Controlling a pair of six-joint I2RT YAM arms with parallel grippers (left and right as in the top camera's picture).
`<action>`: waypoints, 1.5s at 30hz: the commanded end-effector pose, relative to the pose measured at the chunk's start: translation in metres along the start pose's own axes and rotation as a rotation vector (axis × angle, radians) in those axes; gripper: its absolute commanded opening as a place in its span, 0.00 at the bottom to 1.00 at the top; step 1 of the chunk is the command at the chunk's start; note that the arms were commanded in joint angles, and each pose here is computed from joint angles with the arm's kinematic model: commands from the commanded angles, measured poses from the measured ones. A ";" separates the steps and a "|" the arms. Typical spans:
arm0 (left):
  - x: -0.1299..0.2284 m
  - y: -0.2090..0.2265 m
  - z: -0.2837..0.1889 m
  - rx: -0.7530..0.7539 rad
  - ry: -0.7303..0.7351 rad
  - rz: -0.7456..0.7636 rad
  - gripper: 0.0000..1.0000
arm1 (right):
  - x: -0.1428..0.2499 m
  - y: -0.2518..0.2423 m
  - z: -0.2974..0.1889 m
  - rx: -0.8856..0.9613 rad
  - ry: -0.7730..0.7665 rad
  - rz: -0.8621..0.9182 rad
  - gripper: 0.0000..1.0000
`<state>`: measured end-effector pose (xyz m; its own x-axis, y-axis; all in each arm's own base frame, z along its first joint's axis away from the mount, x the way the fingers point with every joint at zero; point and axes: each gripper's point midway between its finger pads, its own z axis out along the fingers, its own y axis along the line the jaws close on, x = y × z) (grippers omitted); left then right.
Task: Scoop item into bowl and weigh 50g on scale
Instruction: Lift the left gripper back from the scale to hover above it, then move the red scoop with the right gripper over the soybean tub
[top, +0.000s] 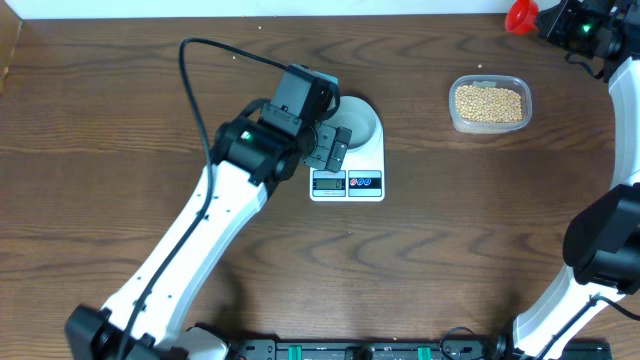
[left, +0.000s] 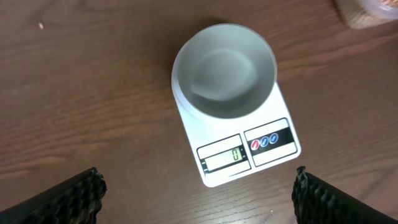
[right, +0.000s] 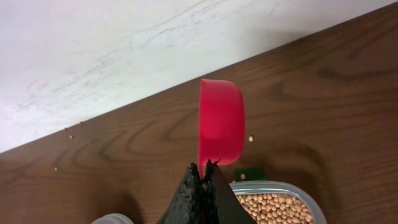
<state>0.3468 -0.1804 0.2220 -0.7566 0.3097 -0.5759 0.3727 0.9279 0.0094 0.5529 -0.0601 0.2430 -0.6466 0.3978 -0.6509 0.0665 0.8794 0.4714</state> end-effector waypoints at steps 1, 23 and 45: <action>-0.004 -0.011 -0.021 0.081 -0.040 0.068 0.98 | -0.007 0.005 -0.004 -0.015 -0.017 -0.023 0.01; 0.027 -0.015 -0.009 0.102 0.090 0.077 0.98 | -0.004 0.010 -0.002 -0.020 -0.009 -0.027 0.01; 0.027 -0.014 -0.009 0.099 0.090 0.077 0.98 | -0.014 -0.012 -0.008 0.045 -0.040 -0.120 0.01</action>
<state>0.3174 -0.1844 0.2215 -0.7606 0.3872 -0.5212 0.4730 0.8803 -0.0363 0.5539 -0.0654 0.2426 -0.6427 0.3225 -0.6949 0.0297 0.9169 0.3981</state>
